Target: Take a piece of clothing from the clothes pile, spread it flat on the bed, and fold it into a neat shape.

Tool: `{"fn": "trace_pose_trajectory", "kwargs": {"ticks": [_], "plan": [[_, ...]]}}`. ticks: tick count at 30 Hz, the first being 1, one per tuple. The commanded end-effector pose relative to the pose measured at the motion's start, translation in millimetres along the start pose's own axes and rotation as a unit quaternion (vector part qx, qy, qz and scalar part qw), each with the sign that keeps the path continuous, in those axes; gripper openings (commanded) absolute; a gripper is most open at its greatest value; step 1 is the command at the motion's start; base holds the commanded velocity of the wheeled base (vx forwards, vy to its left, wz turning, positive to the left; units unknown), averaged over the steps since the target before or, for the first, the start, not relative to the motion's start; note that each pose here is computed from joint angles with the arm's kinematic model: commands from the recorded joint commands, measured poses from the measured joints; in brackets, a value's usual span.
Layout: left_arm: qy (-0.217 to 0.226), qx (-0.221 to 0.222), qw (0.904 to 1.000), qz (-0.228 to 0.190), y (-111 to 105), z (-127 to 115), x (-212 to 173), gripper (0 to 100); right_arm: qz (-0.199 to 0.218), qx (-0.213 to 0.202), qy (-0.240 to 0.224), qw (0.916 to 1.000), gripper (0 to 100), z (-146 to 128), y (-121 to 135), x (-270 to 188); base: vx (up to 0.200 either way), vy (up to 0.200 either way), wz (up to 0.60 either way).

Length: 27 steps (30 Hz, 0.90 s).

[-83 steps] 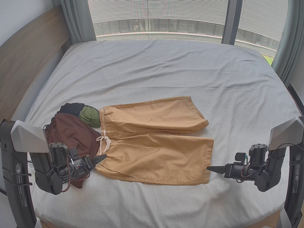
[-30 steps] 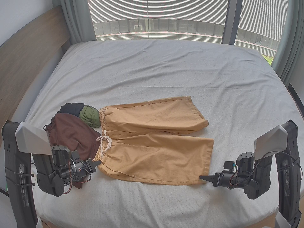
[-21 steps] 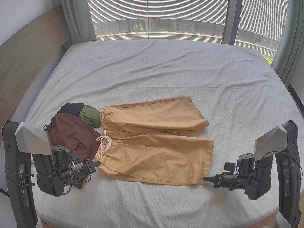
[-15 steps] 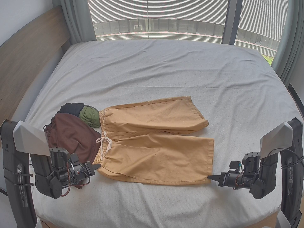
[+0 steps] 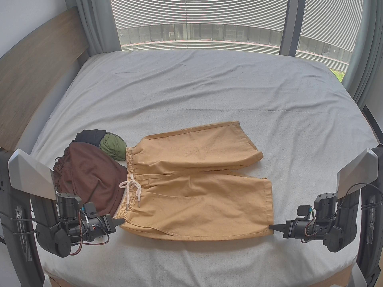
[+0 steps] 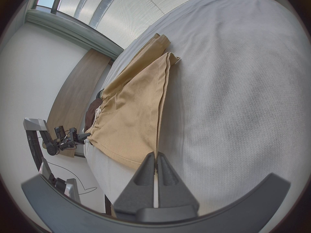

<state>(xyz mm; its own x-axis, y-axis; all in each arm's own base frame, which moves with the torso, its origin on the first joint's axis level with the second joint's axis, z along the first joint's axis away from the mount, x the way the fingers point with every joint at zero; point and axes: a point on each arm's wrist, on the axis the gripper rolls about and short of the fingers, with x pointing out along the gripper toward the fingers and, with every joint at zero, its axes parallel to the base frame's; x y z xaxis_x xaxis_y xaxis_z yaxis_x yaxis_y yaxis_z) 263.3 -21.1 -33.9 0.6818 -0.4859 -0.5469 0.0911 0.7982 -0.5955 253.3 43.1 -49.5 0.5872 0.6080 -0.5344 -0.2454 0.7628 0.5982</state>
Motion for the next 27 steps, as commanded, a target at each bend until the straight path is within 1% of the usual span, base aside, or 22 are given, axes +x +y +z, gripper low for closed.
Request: {"fn": "trace_pose_trajectory", "kwargs": {"ticks": [1, 9, 15, 22, 23, 27], "plan": [[0.008, 0.002, 1.0000, 0.003, -0.4, -3.9, -3.7, 0, -0.005, 0.000, 0.007, 1.0000, 0, -3.9, -1.0, -4.2, 0.000, 0.000, 0.00], [0.023, 0.010, 0.9997, 0.008, -0.8, -11.6, -7.6, 0, -0.017, 0.004, 0.018, 0.9997, 0, -10.7, -1.3, -15.7, 0.000, 0.000, 0.00], [0.015, 0.011, 0.9998, 0.007, 0.6, -8.7, -6.0, 0, -0.021, -0.001, 0.019, 0.9996, 0, -12.0, -3.4, -16.8, 0.000, 0.000, 0.00], [0.017, 0.006, 0.9998, 0.012, 2.3, -10.1, -7.7, 0, -0.019, -0.005, 0.017, 0.9997, 0, -10.5, -3.9, -14.1, 0.000, 0.000, 0.00], [0.018, 0.006, 0.9997, 0.012, 2.3, -10.7, -8.2, 100, -0.019, -0.005, 0.017, 0.9997, 0, -10.5, -3.9, -14.1, 0.000, 0.000, 0.00], [0.015, 0.005, 0.9998, 0.010, 2.1, -9.6, -8.3, 100, -0.019, -0.006, 0.014, 0.9997, 0, -9.5, -4.6, -13.2, 0.000, 0.000, 0.00]]}}
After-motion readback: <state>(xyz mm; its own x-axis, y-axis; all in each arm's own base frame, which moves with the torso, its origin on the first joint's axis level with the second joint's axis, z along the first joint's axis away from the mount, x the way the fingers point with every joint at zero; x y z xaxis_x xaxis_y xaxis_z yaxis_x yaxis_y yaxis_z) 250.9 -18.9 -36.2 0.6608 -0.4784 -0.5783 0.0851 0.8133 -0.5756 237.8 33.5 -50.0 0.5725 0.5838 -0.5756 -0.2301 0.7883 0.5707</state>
